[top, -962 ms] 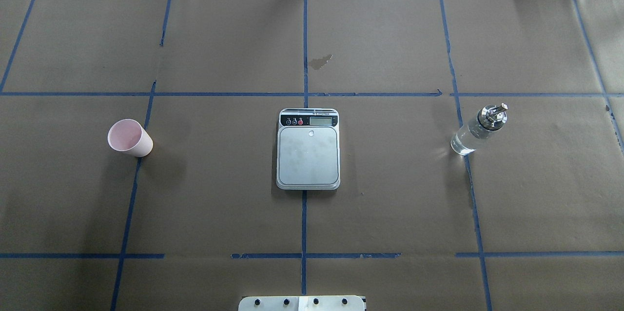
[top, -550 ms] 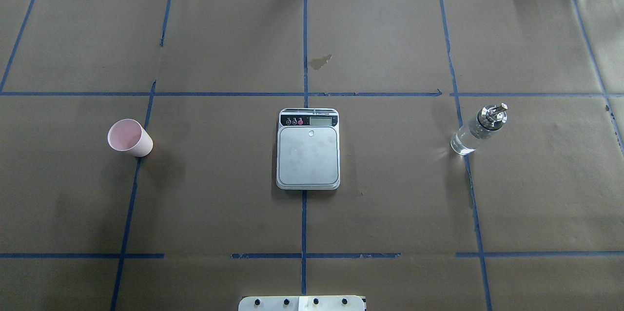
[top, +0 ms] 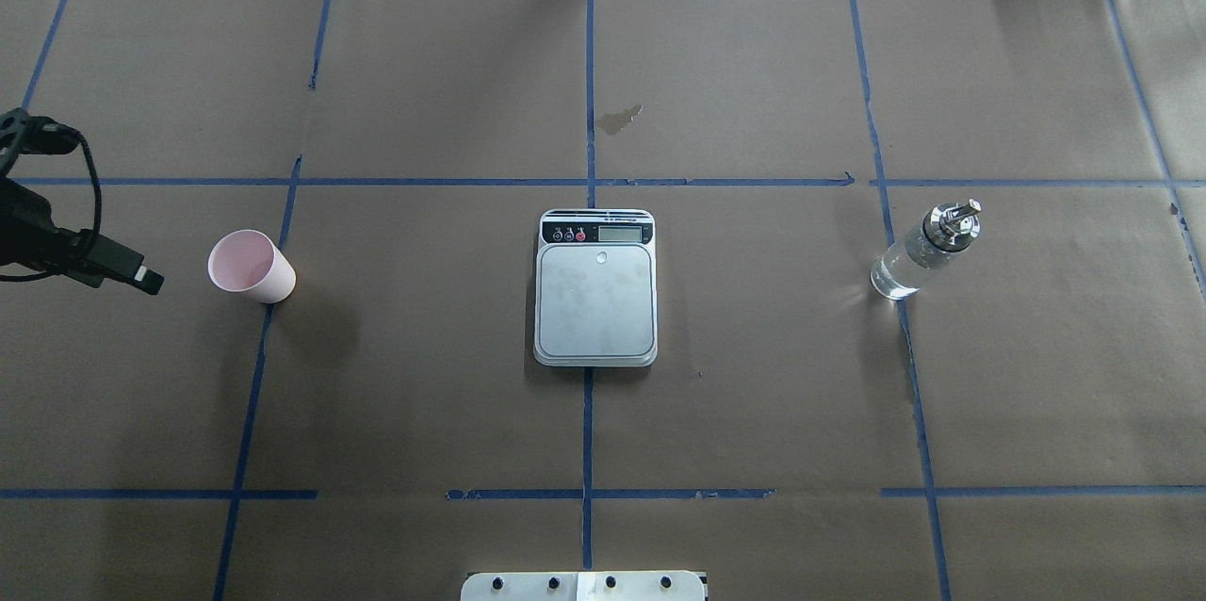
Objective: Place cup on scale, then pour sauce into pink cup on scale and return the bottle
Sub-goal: 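Lower the left gripper to the pink cup and grasp its side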
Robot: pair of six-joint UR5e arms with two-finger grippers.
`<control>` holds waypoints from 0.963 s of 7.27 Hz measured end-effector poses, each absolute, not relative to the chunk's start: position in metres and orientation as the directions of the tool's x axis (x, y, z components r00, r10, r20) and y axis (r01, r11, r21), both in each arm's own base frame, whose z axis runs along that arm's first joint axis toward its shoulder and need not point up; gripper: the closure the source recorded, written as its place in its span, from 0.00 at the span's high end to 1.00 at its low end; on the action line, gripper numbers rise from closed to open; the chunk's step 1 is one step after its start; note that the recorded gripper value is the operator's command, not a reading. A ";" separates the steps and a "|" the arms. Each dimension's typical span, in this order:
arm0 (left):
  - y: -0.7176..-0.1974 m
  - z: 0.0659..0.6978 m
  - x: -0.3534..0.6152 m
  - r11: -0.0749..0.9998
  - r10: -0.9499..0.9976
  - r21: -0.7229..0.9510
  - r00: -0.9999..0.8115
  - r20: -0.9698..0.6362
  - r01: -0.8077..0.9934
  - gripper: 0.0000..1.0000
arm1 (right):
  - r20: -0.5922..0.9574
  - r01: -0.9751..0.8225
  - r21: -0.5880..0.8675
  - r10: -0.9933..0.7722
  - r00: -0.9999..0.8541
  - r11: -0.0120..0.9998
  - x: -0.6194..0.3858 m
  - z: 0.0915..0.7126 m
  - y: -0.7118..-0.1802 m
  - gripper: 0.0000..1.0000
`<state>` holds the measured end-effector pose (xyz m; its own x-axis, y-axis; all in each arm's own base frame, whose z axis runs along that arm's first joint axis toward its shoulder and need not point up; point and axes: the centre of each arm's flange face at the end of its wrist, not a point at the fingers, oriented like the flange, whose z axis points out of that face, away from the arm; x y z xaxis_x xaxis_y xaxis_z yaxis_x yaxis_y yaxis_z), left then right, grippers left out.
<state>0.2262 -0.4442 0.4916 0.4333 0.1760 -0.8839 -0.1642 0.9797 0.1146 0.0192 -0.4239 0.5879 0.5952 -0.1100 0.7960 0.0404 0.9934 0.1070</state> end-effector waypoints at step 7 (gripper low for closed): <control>-0.471 0.486 0.283 0.997 0.030 -0.007 0.506 -0.862 -0.071 1.00 | 0.824 0.045 0.192 -0.186 0.535 0.980 0.015 0.574 -0.422 1.00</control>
